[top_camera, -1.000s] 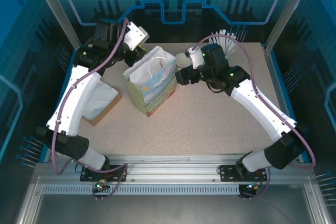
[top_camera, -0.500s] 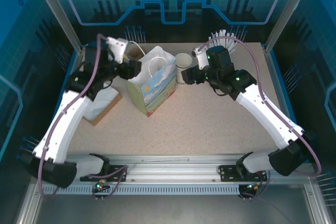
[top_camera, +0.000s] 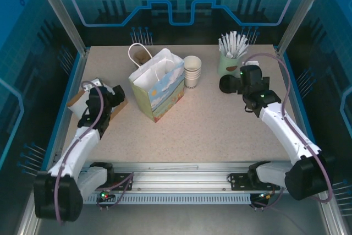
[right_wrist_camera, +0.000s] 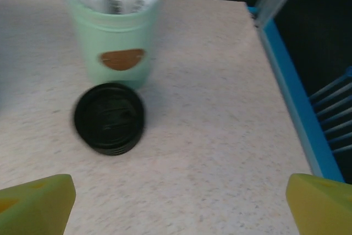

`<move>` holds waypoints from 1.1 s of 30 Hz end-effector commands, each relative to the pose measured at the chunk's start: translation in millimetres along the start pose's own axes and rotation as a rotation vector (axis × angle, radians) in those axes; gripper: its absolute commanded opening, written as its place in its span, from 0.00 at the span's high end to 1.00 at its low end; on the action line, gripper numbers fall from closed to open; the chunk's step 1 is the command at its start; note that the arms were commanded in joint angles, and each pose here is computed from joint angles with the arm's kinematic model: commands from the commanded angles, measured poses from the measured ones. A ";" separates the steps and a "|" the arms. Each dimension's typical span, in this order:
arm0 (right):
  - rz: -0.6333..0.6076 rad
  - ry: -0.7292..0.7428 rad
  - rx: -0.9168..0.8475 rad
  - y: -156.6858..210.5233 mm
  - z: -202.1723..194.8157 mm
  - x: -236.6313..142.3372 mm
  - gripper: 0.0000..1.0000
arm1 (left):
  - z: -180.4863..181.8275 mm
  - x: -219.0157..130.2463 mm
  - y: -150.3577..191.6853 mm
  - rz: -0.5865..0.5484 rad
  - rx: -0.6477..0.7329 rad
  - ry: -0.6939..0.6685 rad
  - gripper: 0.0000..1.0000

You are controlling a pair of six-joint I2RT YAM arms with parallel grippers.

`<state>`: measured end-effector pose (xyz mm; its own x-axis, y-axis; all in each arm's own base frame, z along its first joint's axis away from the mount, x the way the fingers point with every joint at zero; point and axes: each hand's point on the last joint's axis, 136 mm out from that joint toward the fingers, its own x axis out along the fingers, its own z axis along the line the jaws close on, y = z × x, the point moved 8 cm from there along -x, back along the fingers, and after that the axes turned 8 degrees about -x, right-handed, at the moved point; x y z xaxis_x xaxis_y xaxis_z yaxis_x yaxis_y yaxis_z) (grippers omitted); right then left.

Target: Pack the takeout coffee

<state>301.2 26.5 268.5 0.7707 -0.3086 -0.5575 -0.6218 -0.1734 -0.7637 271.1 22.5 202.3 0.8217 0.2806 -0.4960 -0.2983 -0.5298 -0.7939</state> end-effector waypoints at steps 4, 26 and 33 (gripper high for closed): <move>-0.102 0.110 0.061 28.9 -12.9 38.9 0.00 | 5.6 44.2 3.7 -0.146 0.064 -0.090 0.01; -0.401 -0.141 0.025 54.8 5.7 66.0 0.00 | -11.4 75.2 60.7 -0.121 0.308 0.305 0.01; -0.420 -0.146 0.025 50.2 2.3 81.3 0.00 | -11.1 75.9 60.3 -0.087 0.300 0.289 0.01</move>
<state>324.1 -0.6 177.8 0.9530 -0.0928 -0.2885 -0.3022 -0.2194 -0.9277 319.0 4.0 114.6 0.9198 0.0841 -0.3832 -0.3504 -0.2635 -0.8988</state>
